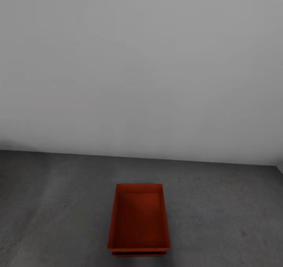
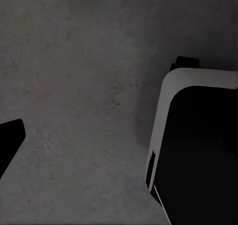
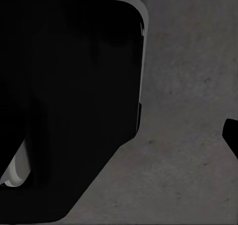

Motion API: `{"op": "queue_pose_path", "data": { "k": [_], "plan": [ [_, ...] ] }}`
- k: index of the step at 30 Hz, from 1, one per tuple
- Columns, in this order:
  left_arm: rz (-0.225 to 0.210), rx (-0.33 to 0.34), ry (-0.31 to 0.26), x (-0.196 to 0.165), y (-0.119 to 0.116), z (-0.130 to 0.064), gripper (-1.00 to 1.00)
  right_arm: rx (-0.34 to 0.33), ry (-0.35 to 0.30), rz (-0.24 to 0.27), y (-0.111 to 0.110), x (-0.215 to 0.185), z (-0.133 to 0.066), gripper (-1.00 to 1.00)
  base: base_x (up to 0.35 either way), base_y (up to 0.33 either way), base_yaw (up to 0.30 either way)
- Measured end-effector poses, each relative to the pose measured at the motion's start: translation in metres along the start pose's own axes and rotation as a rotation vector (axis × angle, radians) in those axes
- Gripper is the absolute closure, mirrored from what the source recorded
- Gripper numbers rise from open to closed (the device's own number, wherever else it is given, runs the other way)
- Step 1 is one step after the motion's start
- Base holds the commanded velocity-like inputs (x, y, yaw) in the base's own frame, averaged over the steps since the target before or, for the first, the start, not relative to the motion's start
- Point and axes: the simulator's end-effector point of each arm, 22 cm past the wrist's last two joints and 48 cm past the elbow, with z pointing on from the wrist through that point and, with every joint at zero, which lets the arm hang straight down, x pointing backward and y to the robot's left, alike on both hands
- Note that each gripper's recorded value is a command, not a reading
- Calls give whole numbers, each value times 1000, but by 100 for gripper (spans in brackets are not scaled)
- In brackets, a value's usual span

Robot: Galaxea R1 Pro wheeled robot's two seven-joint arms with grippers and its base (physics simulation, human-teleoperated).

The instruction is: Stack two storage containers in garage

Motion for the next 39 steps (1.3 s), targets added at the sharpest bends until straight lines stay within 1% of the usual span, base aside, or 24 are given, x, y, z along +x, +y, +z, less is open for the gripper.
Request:
{"op": "queue_pose_path", "data": {
  "k": [12,20,39],
  "plan": [
    [-5,2,-19,-8,0,-2,-100,-2,-19,-1,-2,-8,-1,-100,0,0,0],
    [-8,3,-32,-13,0,-4,-100,-21,-32,2,1,-13,-1,-100,0,0,0],
    [-16,6,-62,-26,0,-8,-100,-22,-74,2,5,-28,-3,-100,0,0,0]
  ]
}}
